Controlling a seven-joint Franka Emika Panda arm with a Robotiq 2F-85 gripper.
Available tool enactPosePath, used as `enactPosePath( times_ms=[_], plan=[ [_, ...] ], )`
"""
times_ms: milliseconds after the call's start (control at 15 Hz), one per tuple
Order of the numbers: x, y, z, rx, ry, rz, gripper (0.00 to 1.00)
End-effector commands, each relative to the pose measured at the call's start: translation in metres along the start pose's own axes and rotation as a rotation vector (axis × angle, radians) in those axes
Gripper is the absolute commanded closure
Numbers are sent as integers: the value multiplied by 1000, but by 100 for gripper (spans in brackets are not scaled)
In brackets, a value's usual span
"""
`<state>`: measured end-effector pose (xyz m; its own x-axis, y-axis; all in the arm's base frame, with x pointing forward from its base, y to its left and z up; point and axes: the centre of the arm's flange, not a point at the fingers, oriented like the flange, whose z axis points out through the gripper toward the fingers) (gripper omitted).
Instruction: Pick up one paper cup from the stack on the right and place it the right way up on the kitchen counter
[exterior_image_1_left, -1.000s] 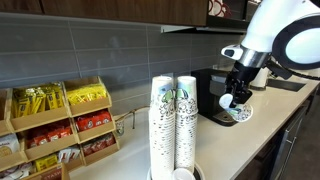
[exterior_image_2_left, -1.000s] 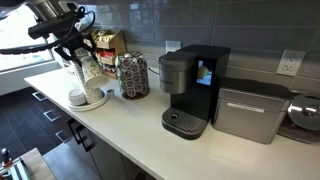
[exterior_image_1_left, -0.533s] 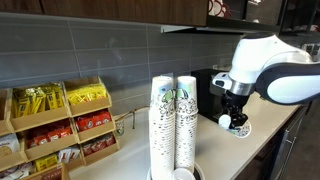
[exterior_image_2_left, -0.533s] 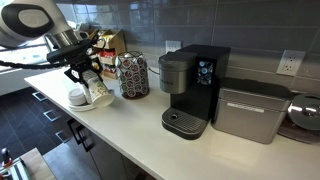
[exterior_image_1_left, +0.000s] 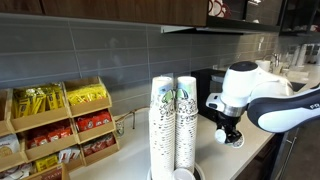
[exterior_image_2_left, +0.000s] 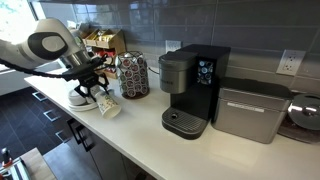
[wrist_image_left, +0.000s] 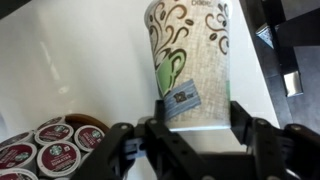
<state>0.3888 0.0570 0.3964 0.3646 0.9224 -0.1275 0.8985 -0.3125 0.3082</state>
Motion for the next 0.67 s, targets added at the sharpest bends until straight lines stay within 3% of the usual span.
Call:
enactPosePath(
  times_ms=[0, 600],
  plan=[
    [7, -1, 32, -1, -23, -69, 61],
    [20, -8, 67, 65, -29, -162, 61]
  ],
)
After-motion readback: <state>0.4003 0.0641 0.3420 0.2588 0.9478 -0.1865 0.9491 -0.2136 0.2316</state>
